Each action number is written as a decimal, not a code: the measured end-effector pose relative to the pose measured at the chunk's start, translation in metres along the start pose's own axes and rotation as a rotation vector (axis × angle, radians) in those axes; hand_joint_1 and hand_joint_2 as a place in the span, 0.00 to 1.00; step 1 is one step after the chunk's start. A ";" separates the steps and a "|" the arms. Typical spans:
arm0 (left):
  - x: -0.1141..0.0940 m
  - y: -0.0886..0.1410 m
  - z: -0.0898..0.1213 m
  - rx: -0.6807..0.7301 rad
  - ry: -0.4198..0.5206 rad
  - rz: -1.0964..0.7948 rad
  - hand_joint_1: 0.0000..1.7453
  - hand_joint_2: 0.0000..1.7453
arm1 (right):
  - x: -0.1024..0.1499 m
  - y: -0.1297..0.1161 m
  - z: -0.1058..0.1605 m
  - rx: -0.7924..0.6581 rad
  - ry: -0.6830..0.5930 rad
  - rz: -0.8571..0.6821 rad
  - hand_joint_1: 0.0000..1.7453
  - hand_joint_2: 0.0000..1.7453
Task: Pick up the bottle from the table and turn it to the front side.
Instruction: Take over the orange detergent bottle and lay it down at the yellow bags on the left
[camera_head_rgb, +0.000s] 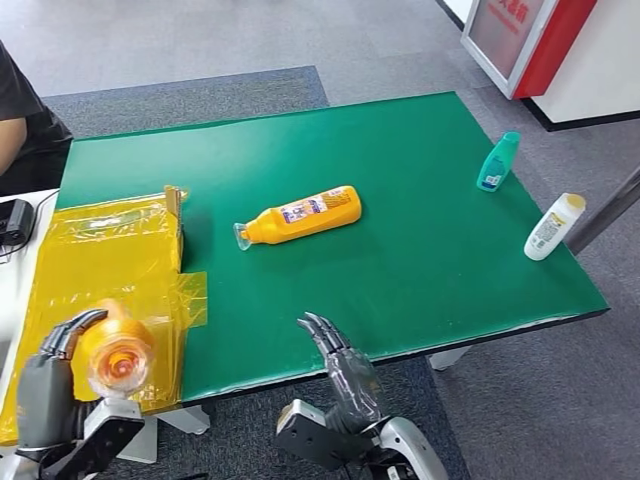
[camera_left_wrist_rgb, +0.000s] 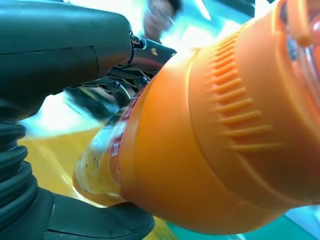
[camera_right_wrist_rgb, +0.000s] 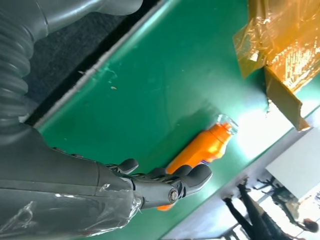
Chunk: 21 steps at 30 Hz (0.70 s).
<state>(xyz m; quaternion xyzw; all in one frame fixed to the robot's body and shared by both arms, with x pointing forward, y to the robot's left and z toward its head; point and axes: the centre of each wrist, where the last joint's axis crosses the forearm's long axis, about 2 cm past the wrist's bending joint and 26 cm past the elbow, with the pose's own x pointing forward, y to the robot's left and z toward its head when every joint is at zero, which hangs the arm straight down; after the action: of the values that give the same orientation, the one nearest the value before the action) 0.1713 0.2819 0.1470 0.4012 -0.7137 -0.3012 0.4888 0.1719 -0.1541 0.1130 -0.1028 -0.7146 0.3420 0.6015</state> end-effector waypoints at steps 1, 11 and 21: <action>-0.005 0.004 -0.001 0.015 0.026 -0.046 1.00 1.00 | -0.001 0.001 0.003 0.002 0.010 -0.008 0.00 1.00; -0.037 0.023 -0.020 0.098 0.187 -0.336 1.00 1.00 | -0.010 0.004 0.018 0.026 0.061 -0.072 0.00 1.00; -0.050 0.012 -0.057 0.057 0.247 -0.480 1.00 1.00 | -0.014 0.009 0.018 0.080 0.057 -0.106 0.00 1.00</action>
<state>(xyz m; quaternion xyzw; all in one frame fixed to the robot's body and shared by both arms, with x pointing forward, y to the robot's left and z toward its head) 0.2319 0.3291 0.1531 0.6064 -0.5413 -0.3370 0.4751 0.1567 -0.1616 0.0954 -0.0505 -0.6872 0.3348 0.6427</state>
